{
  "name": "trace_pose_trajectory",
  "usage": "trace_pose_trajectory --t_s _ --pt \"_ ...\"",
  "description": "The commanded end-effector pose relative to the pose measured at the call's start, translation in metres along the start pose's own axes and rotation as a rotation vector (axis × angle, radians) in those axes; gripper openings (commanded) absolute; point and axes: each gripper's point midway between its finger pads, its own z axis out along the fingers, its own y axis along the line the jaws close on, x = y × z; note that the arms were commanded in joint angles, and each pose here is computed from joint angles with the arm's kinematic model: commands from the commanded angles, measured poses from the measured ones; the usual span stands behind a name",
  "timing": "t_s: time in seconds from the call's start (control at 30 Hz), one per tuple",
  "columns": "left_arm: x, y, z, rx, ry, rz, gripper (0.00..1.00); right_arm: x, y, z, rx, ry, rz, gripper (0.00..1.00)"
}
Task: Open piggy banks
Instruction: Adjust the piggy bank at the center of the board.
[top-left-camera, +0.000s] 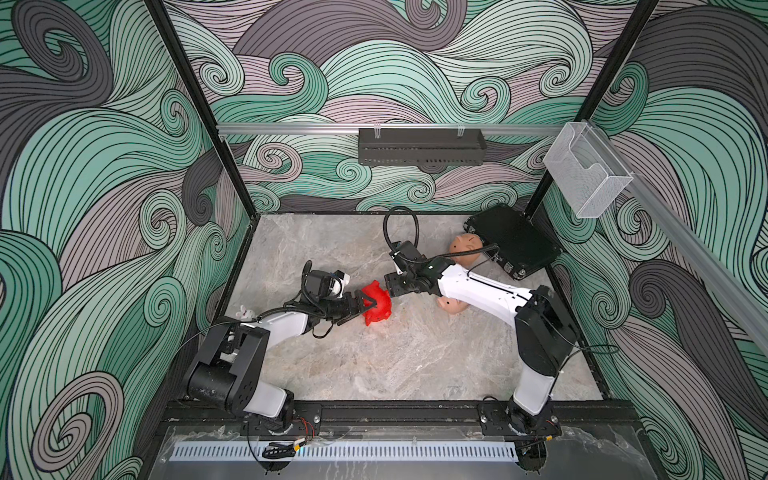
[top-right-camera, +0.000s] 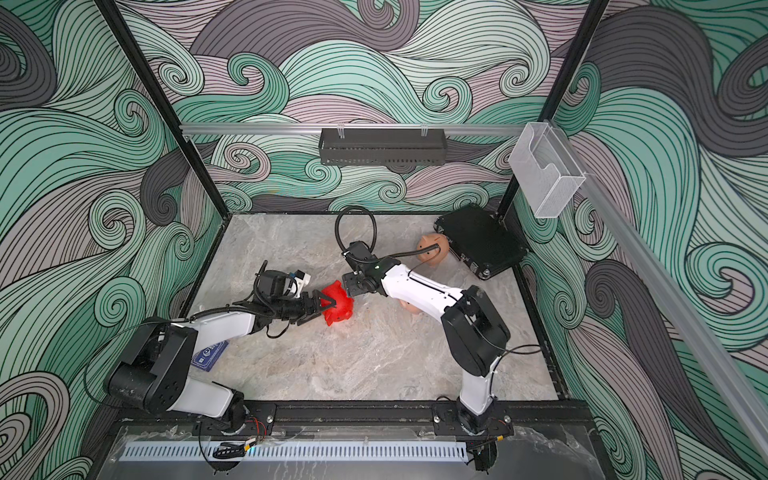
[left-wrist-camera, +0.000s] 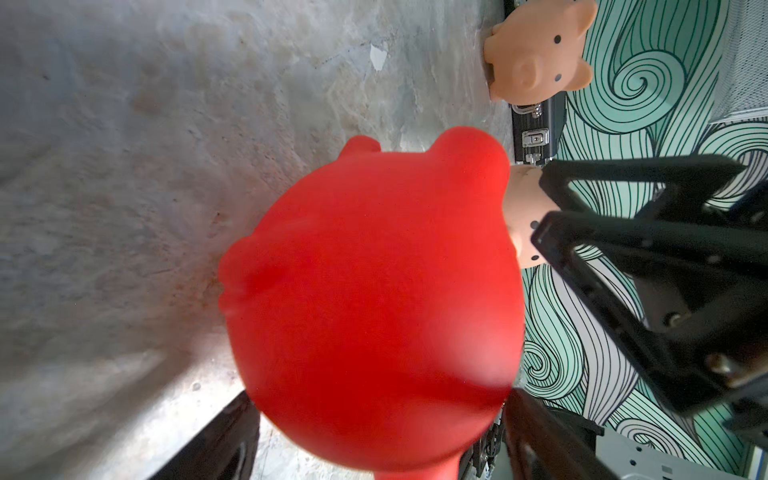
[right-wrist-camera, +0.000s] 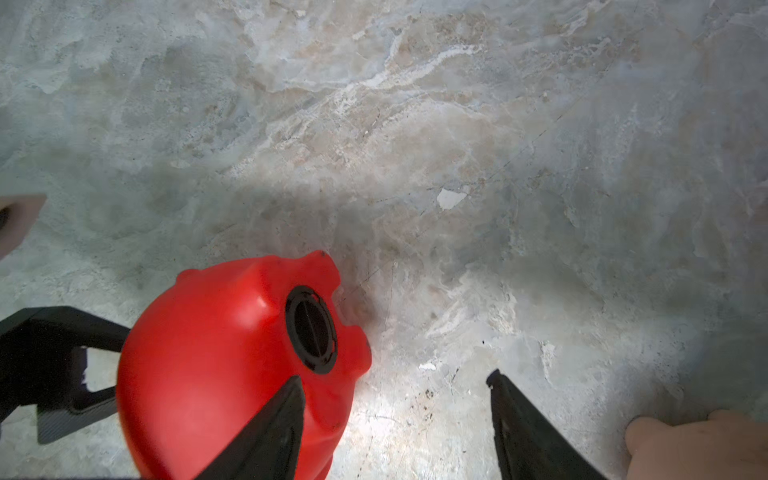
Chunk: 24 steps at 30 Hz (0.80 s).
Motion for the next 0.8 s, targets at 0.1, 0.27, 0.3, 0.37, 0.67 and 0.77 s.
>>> trace_pose_trajectory --t_s 0.1,0.27,0.3,0.37,0.67,0.77 --pt "-0.009 0.005 -0.007 -0.07 -0.026 0.001 0.88 0.01 -0.012 0.009 0.079 0.069 -0.016 0.69" --pt "-0.014 0.006 -0.007 -0.093 -0.039 -0.003 0.89 0.02 -0.001 0.013 0.015 0.11 -0.014 0.69" --pt "-0.014 0.006 -0.007 -0.095 -0.038 -0.003 0.9 0.022 0.002 0.013 0.004 0.117 -0.014 0.69" --pt "-0.016 0.007 -0.007 -0.102 -0.044 -0.005 0.9 0.027 0.005 0.014 -0.006 0.127 -0.011 0.69" --pt "-0.026 0.004 -0.009 -0.128 -0.059 0.019 0.99 0.037 0.001 0.018 0.014 0.142 0.015 0.69" --pt "-0.031 -0.001 -0.011 -0.127 -0.065 0.038 0.99 0.037 -0.002 0.018 0.025 0.136 0.031 0.69"
